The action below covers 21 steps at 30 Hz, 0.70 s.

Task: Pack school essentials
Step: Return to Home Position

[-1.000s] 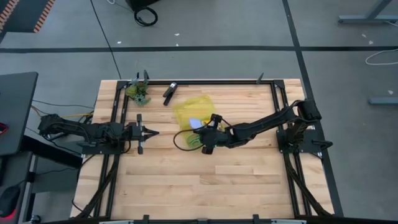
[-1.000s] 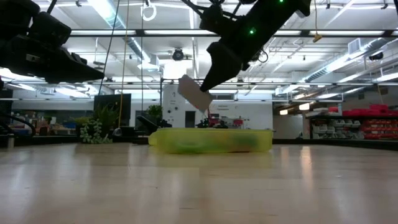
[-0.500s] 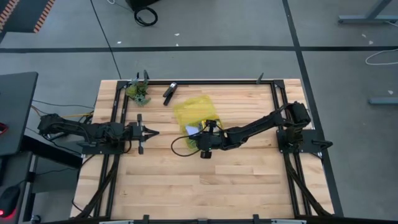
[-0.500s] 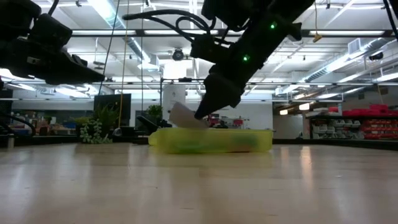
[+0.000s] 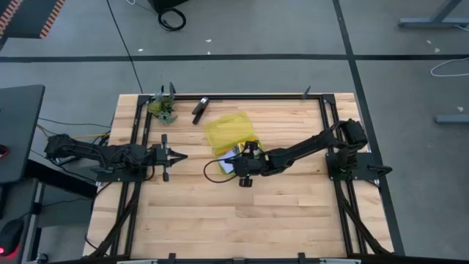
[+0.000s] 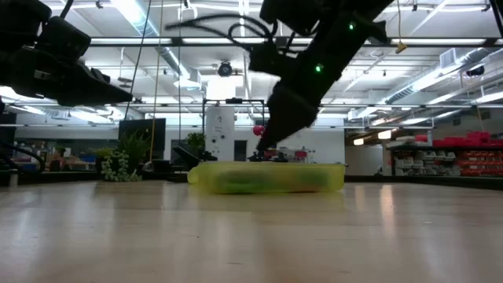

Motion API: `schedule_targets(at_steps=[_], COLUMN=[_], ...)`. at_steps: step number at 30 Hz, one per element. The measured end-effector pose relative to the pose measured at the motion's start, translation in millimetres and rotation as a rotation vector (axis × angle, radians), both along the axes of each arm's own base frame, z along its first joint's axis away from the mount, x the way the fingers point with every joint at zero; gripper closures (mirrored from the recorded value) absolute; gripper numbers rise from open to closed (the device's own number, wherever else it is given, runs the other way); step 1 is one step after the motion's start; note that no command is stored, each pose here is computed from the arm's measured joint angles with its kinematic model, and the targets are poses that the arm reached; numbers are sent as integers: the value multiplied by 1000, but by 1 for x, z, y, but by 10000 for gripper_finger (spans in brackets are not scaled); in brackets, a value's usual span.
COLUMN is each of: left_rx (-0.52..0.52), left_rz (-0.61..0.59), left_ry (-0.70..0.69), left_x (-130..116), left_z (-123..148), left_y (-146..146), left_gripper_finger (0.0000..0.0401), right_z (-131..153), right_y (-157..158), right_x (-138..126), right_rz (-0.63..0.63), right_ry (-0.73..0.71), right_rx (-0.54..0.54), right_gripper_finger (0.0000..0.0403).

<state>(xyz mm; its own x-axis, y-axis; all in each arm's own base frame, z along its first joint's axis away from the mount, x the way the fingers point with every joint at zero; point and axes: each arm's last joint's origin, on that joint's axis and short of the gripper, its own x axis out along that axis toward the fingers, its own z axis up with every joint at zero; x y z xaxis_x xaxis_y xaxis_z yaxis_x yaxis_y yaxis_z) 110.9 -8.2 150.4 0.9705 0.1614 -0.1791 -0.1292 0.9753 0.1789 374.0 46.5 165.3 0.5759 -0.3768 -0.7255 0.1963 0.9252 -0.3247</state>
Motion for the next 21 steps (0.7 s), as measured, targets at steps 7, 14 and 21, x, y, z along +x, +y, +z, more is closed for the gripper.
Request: schedule_targets(at_steps=[7, 14, 21], left_rx=[1, -2, -6], left_rz=[0, 0, 0], left_ry=[1, 1, 1], left_x=[0, 0, 0], left_z=[0, 0, 0], left_y=[0, 0, 0], left_gripper_finger=[388, 379, 386], right_z=[33, 65, 79], right_y=[-7, -17, -26], right_x=[-8, -19, -38], right_rz=[-54, -74, -47], right_ry=[-90, -168, -219], right_rx=[20, 37, 103], right_gripper_finger=[290, 290, 290])
